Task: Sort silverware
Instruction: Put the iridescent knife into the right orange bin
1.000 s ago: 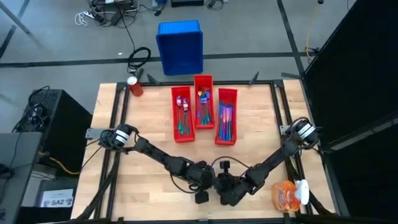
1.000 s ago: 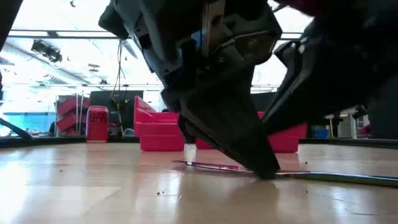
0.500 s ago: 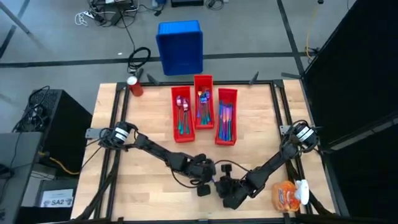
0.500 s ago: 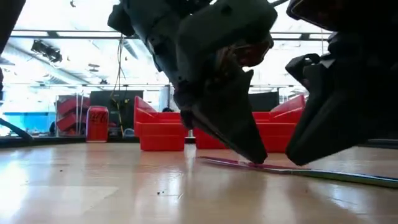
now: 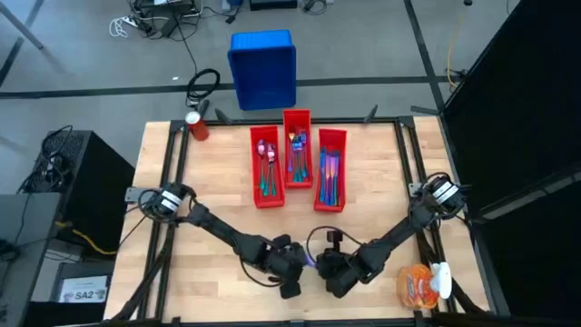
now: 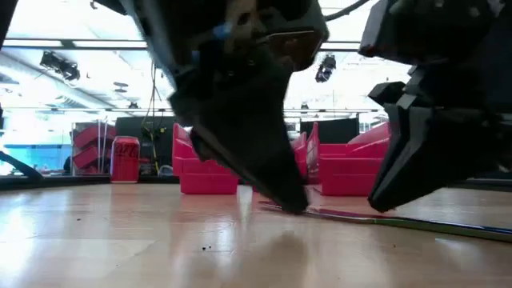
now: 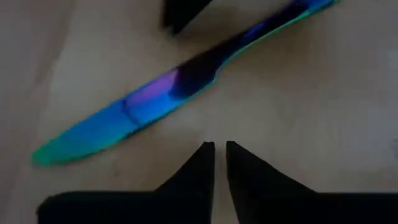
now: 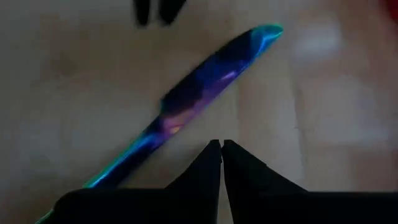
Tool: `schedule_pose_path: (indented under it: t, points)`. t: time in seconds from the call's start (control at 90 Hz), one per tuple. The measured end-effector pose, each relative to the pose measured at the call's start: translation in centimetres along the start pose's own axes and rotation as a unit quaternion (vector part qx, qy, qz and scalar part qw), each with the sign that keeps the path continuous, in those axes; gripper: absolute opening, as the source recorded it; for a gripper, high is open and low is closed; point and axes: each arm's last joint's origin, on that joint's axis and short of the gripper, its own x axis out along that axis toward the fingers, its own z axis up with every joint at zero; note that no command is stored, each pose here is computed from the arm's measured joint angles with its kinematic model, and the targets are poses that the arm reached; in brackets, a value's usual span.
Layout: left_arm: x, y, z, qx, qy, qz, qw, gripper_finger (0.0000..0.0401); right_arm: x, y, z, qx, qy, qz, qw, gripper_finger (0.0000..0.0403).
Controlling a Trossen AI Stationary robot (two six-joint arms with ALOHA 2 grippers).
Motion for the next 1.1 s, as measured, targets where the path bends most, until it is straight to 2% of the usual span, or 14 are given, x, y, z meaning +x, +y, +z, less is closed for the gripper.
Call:
schedule_pose_path:
  t: [0.078,0.233,0.367,0.611,0.833,1.1]
  points:
    - [0.3,0.2,-0.3,-0.014,-0.004,0.022,1.000,0.0064,0.1,-0.1,0.0,0.006,0.009,0.015,1.000,0.0000]
    - [1.6,0.6,-0.4,-0.032,-0.003,0.028,0.999,0.0123,0.3,-0.2,0.2,0.014,0.014,0.028,0.999,0.0000]
    - [2.4,1.1,-0.4,-0.046,0.001,0.031,0.998,0.0153,0.9,-0.5,0.5,0.024,0.017,0.039,0.999,0.0000]
    - [2.9,1.8,0.2,-0.064,-0.012,0.029,0.997,0.0158,2.3,-0.6,0.7,0.029,0.016,0.055,0.998,0.0000]
    - [3.2,2.2,1.4,-0.059,-0.056,0.012,0.997,0.0158,2.5,-0.5,0.8,0.031,0.011,0.061,0.998,0.0000]
    - [3.2,2.2,1.4,-0.054,-0.050,0.004,0.997,0.0158,2.5,-0.5,0.8,0.033,0.011,0.060,0.998,0.0000]
